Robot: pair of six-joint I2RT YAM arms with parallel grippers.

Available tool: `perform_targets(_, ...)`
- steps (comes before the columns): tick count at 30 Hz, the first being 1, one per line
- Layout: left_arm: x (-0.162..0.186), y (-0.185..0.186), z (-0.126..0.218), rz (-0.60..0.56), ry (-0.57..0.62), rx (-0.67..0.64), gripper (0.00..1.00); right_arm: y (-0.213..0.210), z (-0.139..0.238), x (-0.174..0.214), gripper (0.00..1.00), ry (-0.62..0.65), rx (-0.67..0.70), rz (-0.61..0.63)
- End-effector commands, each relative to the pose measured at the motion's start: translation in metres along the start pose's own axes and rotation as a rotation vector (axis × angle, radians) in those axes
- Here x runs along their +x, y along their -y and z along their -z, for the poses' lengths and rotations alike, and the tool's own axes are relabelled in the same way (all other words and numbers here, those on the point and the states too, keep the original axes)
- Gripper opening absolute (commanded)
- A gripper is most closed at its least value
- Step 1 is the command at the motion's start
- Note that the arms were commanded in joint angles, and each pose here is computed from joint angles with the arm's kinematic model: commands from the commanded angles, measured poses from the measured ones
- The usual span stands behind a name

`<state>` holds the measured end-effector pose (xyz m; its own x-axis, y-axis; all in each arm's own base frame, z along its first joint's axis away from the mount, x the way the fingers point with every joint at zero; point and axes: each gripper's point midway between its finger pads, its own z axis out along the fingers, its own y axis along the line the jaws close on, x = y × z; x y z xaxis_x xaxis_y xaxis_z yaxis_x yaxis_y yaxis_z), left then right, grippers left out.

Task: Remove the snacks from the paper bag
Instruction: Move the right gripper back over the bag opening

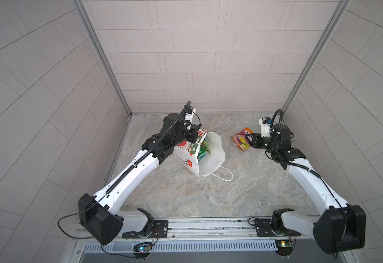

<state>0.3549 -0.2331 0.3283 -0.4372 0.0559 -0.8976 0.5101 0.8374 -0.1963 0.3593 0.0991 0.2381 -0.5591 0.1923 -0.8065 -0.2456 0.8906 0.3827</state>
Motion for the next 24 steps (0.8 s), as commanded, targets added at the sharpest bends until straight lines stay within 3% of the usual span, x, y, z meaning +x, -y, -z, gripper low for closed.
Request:
perform_targets(1,-0.009,0.0,0.008,-0.011,0.032,0.004,0.0,-0.038,0.009,0.009,0.45,0.038,-0.097,0.127)
perform_targets(13,-0.01,0.004,0.008,-0.008,0.032,0.025,0.0,-0.131,0.002,0.061,0.49,-0.03,-0.266,0.388)
perform_targets(24,-0.013,0.006,0.011,-0.006,0.04,0.031,0.0,-0.159,-0.04,0.099,0.5,-0.138,-0.197,0.557)
